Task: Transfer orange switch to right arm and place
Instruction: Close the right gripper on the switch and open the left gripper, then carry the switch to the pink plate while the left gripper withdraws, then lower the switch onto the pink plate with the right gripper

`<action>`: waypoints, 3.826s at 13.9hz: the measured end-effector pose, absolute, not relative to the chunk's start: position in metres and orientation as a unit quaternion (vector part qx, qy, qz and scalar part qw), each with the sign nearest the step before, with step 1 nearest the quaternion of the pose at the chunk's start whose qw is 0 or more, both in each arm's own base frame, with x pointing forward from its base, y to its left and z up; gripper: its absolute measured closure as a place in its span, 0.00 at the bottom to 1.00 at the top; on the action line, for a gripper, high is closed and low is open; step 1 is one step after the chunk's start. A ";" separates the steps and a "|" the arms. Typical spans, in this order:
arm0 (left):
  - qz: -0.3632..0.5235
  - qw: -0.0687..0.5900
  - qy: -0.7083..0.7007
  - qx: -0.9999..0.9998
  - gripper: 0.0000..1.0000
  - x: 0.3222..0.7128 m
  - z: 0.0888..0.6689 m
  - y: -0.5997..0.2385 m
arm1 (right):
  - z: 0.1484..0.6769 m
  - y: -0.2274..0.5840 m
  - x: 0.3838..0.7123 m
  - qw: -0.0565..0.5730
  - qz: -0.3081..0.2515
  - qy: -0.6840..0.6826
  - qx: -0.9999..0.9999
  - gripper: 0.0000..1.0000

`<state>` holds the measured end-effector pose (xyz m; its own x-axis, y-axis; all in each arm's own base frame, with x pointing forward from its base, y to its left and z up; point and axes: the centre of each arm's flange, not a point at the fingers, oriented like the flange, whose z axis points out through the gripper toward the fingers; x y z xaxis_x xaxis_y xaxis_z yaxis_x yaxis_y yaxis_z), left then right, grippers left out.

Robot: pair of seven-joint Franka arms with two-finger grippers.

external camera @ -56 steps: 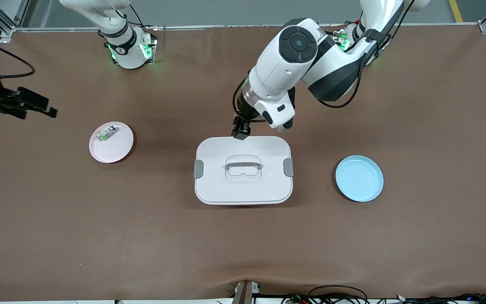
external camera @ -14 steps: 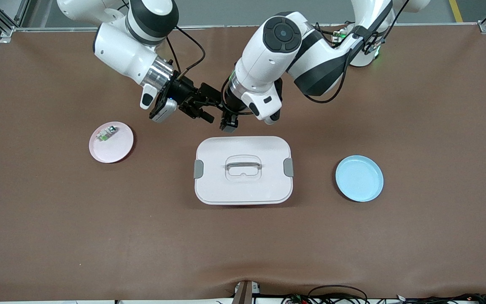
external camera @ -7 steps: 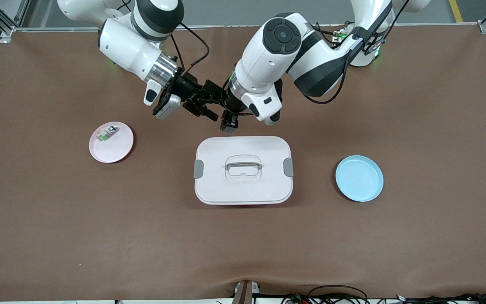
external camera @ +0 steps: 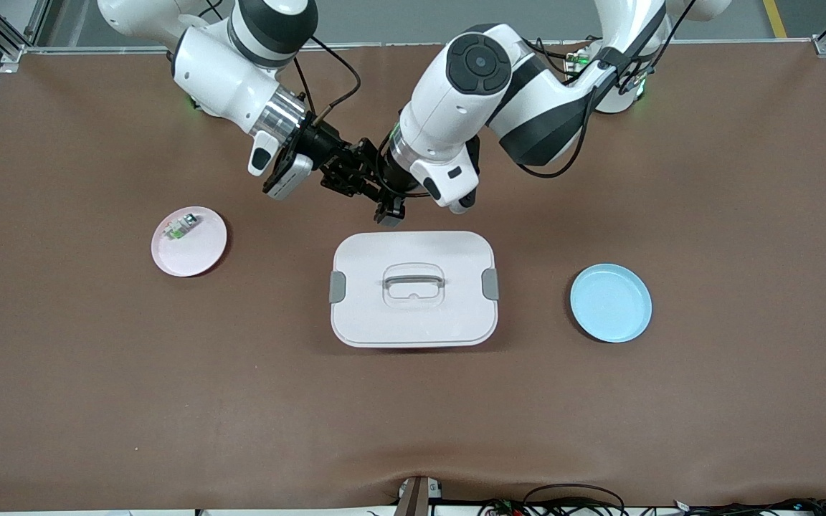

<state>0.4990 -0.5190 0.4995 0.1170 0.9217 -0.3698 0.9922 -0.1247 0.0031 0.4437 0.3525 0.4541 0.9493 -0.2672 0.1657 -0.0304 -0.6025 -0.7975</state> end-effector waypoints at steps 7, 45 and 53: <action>-0.140 0.128 0.651 0.735 0.02 0.503 0.500 -0.517 | 0.448 0.353 0.445 0.436 -0.127 0.095 -0.886 0.58; 0.018 -0.036 0.070 0.997 0.00 0.594 0.644 -0.024 | 0.422 0.065 0.485 0.062 0.007 -0.507 -0.860 0.58; 0.021 -0.022 0.070 0.997 0.00 0.536 0.641 -0.027 | 0.343 0.025 0.451 0.031 -0.035 -0.567 -0.822 0.58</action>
